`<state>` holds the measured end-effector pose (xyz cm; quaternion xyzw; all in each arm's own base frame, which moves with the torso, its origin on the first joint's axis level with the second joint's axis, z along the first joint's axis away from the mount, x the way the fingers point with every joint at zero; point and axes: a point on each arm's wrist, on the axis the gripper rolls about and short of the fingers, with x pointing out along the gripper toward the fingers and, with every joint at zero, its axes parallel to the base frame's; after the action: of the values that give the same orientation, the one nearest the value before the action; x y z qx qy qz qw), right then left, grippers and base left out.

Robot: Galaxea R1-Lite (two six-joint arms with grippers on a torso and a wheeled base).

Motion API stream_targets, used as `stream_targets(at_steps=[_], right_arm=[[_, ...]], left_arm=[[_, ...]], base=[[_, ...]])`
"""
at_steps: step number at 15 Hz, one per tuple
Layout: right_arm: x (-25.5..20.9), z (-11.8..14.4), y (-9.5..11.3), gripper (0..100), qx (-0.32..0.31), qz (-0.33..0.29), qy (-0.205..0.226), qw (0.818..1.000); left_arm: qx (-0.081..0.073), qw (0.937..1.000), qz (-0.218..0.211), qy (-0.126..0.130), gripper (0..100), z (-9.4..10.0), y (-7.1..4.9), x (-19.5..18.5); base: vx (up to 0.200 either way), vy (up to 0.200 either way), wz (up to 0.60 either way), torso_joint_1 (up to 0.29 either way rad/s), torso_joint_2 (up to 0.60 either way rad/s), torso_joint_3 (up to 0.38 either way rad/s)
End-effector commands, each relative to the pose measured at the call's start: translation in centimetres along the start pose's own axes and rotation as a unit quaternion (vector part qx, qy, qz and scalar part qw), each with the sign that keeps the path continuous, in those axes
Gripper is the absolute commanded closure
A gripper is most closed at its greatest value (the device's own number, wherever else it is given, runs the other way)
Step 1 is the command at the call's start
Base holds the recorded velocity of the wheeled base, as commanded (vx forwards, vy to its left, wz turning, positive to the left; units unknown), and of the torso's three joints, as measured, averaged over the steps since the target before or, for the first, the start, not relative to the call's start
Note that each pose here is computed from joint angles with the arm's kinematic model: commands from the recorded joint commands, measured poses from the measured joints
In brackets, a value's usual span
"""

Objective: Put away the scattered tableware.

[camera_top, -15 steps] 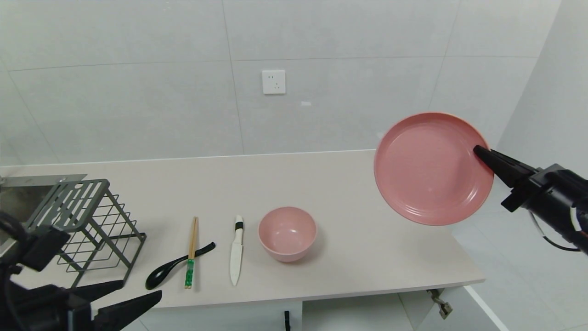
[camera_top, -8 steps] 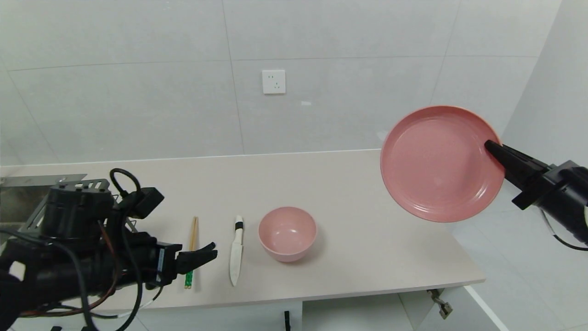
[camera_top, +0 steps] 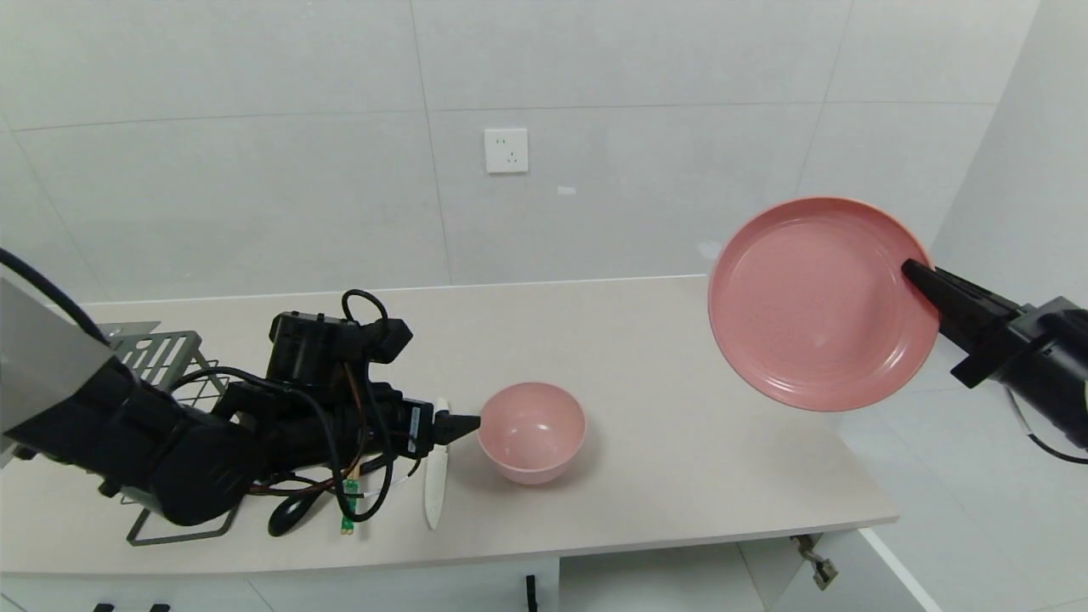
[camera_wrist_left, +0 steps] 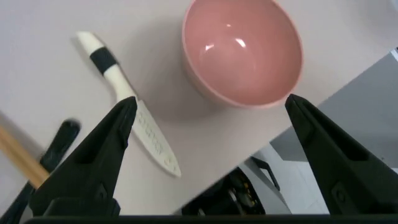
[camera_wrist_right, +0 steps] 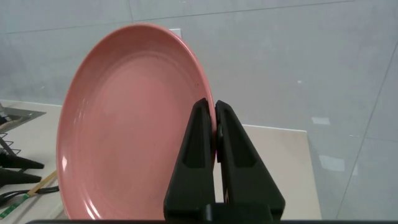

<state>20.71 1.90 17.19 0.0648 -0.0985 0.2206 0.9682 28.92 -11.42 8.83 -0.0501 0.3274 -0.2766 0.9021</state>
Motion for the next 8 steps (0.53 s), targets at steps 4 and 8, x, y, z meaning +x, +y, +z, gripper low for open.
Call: stream_targets(at_steps=[4, 8], right_arm=[[0.0, -0.1, 0.0, 100, -0.001, 0.0, 0.002, 1.0], [0.1, -0.2, -0.1, 100, -0.006, 0.0, 0.004, 1.0]], left_arm=[[0.003, 0.9999, -0.003, 0.011, 0, 0.0, 0.9, 4.4], [0.008, 0.9996, 0.026, -0.008, 0, 0.8, 1.5, 7.8]], base=[[0.0, 0.0, 0.0, 0.0, 0.0, 0.0], [0.0, 0.0, 0.0, 0.0, 0.0, 0.0]])
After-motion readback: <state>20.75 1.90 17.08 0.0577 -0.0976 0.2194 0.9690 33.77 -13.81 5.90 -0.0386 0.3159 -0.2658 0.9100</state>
